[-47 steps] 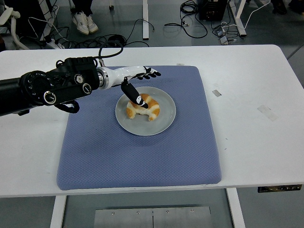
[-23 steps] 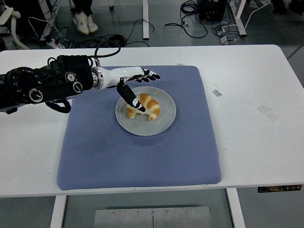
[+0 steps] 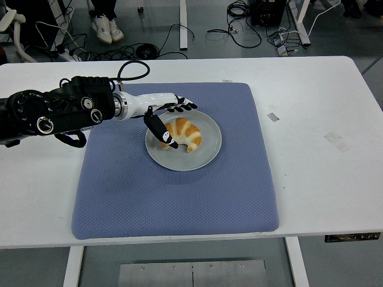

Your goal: Place the bread on the table

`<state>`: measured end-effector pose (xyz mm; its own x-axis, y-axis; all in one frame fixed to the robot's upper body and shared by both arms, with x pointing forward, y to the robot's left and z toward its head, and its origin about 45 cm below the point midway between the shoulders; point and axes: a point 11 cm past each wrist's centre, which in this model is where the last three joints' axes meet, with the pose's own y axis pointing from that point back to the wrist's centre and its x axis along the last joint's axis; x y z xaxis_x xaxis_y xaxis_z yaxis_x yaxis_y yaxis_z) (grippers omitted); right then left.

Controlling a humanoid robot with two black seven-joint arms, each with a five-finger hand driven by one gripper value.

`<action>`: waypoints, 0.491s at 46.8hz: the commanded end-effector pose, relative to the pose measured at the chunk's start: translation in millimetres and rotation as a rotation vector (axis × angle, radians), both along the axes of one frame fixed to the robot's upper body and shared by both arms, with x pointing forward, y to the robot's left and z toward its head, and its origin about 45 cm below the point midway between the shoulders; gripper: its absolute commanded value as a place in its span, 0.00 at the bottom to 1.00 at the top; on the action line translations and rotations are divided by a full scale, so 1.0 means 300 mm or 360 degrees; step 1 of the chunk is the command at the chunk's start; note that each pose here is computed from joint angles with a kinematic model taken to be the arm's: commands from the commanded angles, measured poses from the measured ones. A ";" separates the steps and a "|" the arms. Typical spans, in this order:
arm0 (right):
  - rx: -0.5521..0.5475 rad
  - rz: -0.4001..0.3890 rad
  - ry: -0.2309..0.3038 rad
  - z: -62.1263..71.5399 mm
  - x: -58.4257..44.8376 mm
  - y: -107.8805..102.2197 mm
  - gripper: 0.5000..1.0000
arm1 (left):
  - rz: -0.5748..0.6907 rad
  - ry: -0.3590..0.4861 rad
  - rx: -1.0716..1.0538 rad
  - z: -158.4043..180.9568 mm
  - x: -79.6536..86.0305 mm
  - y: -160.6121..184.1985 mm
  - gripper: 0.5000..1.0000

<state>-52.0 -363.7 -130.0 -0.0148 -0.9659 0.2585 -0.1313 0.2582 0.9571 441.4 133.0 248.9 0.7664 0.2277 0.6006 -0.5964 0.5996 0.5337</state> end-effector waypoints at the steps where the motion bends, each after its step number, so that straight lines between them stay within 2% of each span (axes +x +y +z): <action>1: 0.0000 0.0000 0.0000 0.000 0.000 0.000 1.00 | 0.0000 0.0000 0.0000 0.000 0.000 0.000 0.88; 13: 0.0000 -0.0002 -0.0001 0.000 0.000 0.000 1.00 | -0.0001 0.0042 0.0002 -0.045 -0.019 -0.001 0.87; 23: 0.0000 0.0000 0.0000 0.000 0.000 0.000 1.00 | 0.0008 0.0036 0.0001 -0.039 -0.015 0.007 0.77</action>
